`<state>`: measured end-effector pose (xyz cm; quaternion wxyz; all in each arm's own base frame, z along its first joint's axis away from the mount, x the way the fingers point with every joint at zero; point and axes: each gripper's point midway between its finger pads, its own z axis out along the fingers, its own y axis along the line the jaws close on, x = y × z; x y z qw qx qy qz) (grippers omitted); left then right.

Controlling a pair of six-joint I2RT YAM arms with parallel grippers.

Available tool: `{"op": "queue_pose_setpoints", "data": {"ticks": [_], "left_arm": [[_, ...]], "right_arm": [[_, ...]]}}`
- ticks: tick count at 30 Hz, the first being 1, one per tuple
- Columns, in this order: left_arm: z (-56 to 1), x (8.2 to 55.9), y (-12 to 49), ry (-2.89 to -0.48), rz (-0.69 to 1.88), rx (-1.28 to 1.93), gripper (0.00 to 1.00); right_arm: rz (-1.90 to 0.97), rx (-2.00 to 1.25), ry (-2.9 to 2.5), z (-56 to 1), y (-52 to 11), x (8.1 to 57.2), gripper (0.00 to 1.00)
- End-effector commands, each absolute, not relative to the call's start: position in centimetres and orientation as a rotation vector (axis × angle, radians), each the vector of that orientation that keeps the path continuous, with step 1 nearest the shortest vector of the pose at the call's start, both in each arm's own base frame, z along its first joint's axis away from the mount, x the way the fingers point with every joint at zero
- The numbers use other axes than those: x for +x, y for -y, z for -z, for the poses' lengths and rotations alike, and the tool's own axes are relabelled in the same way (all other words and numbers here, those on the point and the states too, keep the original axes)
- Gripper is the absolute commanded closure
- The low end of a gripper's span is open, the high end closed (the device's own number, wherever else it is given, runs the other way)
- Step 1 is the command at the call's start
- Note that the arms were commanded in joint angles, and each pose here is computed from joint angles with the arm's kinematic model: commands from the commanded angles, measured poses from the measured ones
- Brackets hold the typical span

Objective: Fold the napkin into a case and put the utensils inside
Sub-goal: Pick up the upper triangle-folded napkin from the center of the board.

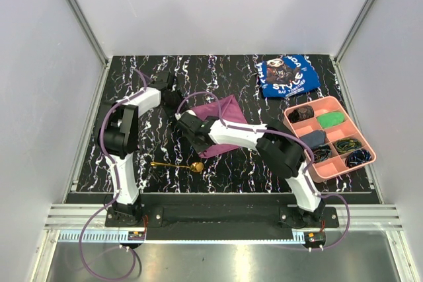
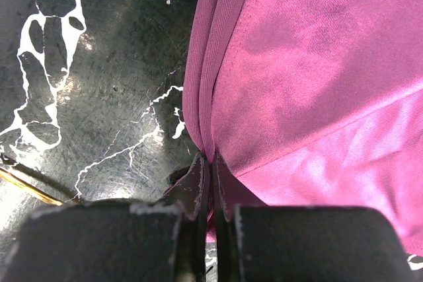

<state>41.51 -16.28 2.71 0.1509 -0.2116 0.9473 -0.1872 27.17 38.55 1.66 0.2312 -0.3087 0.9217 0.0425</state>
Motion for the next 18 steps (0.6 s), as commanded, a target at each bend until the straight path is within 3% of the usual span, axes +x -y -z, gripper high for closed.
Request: {"op": "queue_pose_setpoints", "data": {"ticks": [1,18], "left_arm": [[-2.0,40.8,16.8,-2.738,0.553,-0.644,0.44],[-0.6,40.3,16.3,-2.752,0.453,-0.682,0.48]], "right_arm": [[-0.183,-0.849,-2.561,-0.7,-38.3,26.4,1.00],[-0.438,-0.724,-2.514,-6.4,-38.2,28.2,1.00]]}}
